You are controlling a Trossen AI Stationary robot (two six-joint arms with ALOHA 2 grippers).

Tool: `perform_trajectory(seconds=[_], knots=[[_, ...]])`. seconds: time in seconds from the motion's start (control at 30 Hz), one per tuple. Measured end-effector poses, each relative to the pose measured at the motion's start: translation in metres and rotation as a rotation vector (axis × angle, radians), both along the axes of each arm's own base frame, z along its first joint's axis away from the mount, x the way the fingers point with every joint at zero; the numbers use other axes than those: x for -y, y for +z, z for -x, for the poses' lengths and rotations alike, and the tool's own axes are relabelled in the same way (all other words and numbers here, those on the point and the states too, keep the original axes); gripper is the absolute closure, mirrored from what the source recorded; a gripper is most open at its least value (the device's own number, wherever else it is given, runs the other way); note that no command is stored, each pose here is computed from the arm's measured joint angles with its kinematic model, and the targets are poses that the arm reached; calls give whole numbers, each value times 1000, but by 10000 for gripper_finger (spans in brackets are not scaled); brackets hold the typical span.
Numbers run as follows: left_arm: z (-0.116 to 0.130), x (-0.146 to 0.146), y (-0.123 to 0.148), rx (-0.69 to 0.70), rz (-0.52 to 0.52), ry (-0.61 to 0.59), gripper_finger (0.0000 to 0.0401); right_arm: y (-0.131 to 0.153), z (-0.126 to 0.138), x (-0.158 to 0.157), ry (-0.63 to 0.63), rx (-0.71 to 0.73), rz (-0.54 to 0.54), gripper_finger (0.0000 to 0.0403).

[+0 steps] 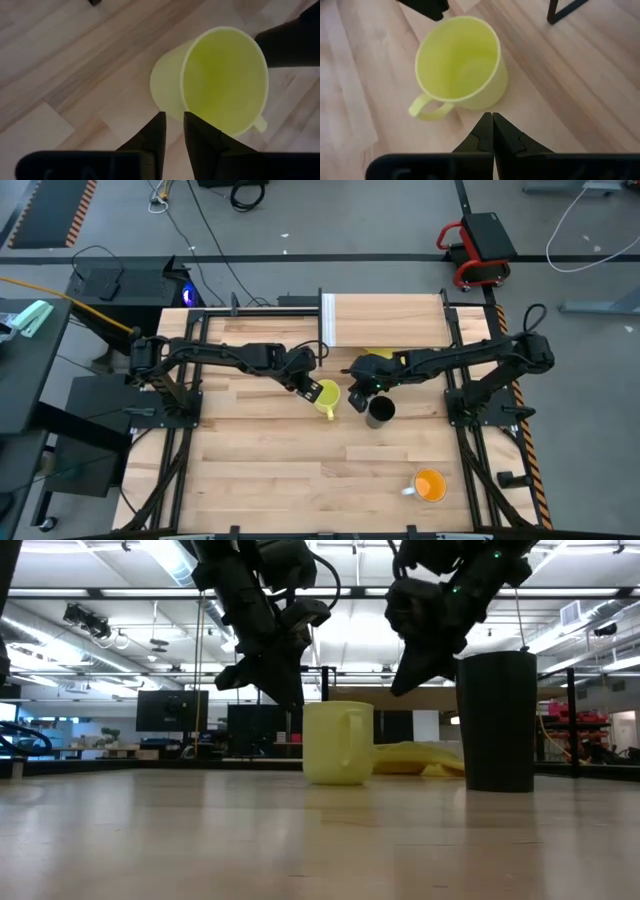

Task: Stack small to large cups/mugs on shelf
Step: Put the yellow mug on the shelf

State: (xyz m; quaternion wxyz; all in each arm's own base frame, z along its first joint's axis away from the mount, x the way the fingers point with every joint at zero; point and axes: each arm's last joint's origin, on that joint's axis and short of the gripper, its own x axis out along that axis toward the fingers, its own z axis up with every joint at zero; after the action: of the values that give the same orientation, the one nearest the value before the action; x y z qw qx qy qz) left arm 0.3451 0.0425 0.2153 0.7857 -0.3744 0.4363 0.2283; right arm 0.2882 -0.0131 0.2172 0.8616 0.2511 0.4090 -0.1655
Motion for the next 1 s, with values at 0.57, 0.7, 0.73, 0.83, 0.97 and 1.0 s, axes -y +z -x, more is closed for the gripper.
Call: perform_trajectory(seconds=[0.57, 0.7, 0.73, 0.83, 0.97, 1.0], knots=[[0, 0, 0, 3, 0, 1, 323, -18, -32, 1, 6, -16, 4, 402], [0, 0, 0, -4, -4, 3, 319, -13, -46, 2, 24, -39, 15, 402], [0, 0, 0, -3, -4, 4, 318, -12, -48, 2, 31, -57, 18, 402], [0, 0, 0, -2, -4, 5, 317, -11, -54, 2, 53, -90, 30, 402], [1, 0, 0, -7, 1, 2, 320, -11, -55, 2, 60, -89, 35, 402], [1, 0, 0, -8, 5, 0, 321, -10, -55, 2, 60, -88, 35, 402]])
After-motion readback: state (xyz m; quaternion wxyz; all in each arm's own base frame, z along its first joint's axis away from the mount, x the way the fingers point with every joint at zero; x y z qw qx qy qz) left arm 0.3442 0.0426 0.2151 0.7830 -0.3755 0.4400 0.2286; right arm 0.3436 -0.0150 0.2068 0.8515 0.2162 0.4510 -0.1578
